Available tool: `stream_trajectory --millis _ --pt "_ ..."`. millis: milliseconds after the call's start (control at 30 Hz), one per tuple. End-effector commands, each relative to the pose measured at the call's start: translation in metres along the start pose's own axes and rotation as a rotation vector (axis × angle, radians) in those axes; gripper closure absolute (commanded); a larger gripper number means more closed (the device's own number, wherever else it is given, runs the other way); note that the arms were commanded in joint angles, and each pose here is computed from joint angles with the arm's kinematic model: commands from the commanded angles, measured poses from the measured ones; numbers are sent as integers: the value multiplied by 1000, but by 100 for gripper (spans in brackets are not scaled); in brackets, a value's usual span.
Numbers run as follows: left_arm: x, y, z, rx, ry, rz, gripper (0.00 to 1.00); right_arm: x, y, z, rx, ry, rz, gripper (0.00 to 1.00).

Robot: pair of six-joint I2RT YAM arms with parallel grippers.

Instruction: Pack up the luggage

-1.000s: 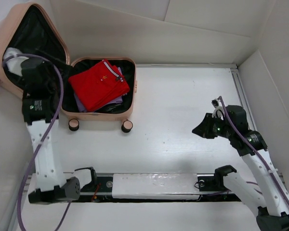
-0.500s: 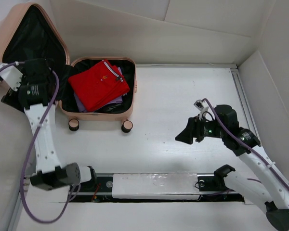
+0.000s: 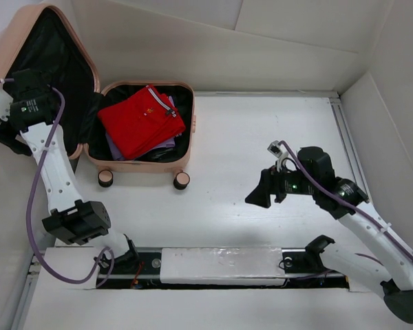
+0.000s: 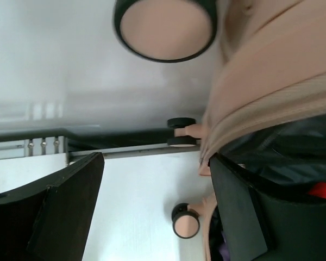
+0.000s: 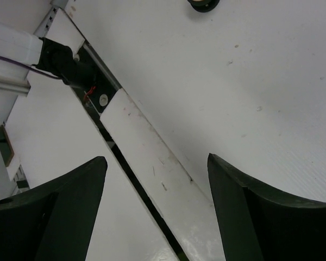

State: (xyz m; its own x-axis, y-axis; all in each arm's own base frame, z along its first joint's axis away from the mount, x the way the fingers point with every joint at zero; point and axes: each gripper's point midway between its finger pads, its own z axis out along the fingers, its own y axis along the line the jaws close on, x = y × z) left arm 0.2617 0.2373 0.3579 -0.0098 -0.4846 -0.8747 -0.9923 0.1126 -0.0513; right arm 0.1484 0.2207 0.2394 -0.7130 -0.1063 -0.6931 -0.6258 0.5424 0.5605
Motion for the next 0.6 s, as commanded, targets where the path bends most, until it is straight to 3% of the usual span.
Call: stream_trajectory --millis 0,233,367,567 --pt "-27 -4 -12 42 -54 -69 26 -19 10 -3 -11 -49 -66 19" --pt "-32 -25 -6 73 -46 -72 28 -15 4 2 25 -23 -79 20" --pt "-28 -40 2 91 -31 -59 37 -15 0 2 47 -21 -74 20" --pt "-36 -58 -2 160 -22 -92 85 -9 -1 1 56 -2 -68 20"
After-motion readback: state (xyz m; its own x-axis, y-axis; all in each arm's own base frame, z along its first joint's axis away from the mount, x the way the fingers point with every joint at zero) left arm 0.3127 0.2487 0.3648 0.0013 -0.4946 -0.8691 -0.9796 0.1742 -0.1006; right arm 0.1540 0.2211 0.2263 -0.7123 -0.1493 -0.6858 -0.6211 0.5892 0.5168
